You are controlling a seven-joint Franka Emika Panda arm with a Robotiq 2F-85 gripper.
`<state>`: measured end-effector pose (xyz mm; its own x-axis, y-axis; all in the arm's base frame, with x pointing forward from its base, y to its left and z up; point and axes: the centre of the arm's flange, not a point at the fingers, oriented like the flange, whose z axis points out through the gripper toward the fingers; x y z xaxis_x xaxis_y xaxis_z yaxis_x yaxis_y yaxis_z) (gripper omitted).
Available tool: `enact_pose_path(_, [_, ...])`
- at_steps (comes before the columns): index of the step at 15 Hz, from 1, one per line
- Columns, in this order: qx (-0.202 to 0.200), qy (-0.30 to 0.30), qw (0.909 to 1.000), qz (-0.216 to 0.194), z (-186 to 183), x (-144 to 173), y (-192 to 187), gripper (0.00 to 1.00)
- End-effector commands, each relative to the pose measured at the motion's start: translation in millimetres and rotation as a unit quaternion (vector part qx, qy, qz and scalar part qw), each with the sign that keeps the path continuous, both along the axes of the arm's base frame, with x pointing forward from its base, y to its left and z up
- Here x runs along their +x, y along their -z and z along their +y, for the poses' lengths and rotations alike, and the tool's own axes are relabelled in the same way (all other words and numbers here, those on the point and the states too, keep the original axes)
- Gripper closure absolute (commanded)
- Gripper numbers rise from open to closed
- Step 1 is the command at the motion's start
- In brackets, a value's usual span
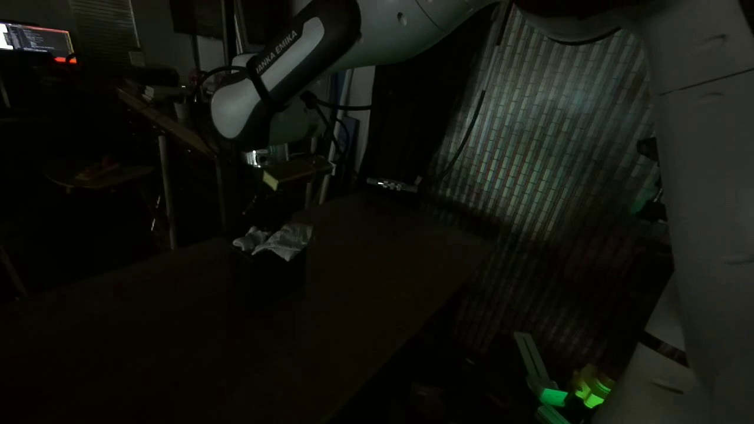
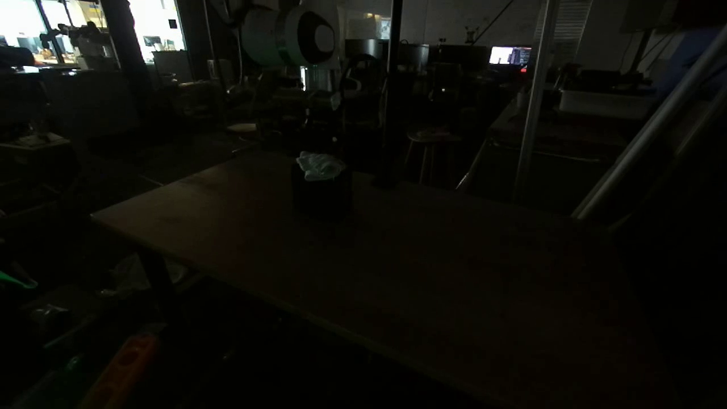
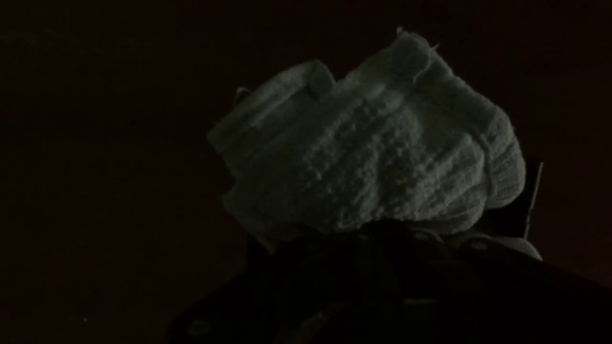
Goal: Put the towel inside the black box
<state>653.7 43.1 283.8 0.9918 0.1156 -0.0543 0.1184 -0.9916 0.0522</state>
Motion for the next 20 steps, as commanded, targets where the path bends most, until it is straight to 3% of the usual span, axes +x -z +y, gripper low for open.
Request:
enact_pose_path(1, [0.012,-0.014,0.9998,-0.001,-7.8,16.2,24.3,0.88])
enact_pose_path(10, [0.05,-0.022,0.9981,0.029,-2.7,20.5,110.5,0.88])
enact_pose_path(13, [0.06,-0.018,0.9977,0.025,-3.1,21.8,105.6,0.88])
enact_pose_path(20, [0.044,-0.026,0.9986,0.016,-2.2,16.0,64.6,0.88])
